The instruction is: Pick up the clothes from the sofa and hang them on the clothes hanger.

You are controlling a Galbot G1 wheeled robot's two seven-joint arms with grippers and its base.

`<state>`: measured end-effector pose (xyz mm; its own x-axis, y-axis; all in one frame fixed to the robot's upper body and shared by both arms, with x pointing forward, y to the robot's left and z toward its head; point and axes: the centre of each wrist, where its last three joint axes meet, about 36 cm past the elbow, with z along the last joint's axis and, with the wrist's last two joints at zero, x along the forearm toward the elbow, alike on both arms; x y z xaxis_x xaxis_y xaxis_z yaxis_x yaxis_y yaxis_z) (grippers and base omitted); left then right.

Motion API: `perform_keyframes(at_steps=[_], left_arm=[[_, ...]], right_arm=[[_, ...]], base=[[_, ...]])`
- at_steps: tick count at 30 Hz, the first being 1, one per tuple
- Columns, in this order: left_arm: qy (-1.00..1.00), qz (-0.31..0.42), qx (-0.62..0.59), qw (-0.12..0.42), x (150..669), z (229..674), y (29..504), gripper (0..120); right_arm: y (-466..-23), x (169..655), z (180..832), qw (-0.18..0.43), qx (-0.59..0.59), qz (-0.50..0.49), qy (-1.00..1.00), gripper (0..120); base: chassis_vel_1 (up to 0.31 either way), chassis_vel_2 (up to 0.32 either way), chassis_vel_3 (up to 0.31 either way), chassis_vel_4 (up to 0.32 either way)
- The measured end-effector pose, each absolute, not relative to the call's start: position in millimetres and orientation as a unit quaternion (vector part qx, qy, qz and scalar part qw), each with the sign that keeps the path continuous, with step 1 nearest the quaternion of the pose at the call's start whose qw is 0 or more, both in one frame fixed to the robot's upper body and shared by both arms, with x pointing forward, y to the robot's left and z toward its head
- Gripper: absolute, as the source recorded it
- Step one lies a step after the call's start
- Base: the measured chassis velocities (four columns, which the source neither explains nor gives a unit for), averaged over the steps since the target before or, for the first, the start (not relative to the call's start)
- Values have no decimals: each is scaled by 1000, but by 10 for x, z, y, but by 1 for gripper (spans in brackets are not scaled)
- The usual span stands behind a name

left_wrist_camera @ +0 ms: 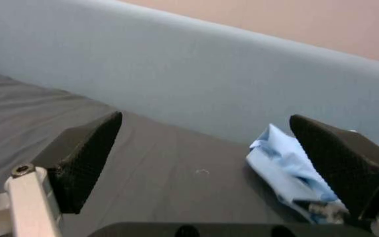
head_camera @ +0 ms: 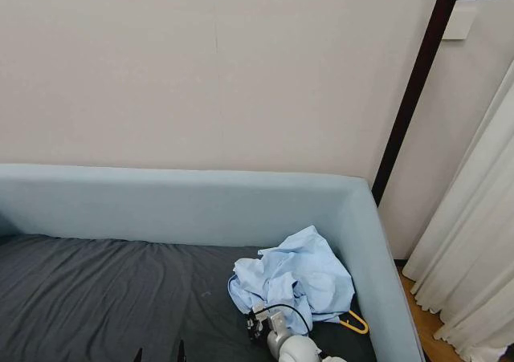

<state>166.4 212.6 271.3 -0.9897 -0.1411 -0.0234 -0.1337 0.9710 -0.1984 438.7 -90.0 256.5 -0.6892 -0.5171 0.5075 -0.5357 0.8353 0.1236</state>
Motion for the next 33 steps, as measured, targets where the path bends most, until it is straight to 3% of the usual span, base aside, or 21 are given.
perform_keyframes(at_steps=[4,7,9,12,17,27,33], left_arm=[[993,-98,-69,18,1692,2692,2148,100],[993,-96,-66,20,1773,2683,2199,100],[993,-96,-66,20,1773,2683,2199,100],[994,-92,-60,20,1900,2707,2283,100],[995,-93,-39,15,2070,2796,2388,100],[992,-121,21,-19,2657,2839,2552,100],[983,-158,85,-31,2843,2768,2347,100]], right_arm=[[-962,4296,2975,237,291,-5,-927,0],[-1051,4224,3614,179,285,-25,-941,0],[-1051,4224,3614,179,285,-25,-941,0],[-1313,4219,4432,117,304,-41,-944,0],[-1588,4183,4924,89,316,-31,-944,0],[-1796,4033,5094,81,318,-21,-945,0],[-1685,4189,5093,81,333,-15,-939,0]], base=[[0,0,0,0],[0,0,0,0],[0,0,0,0],[0,0,0,0],[0,0,0,0],[0,0,0,0],[0,0,0,0]])
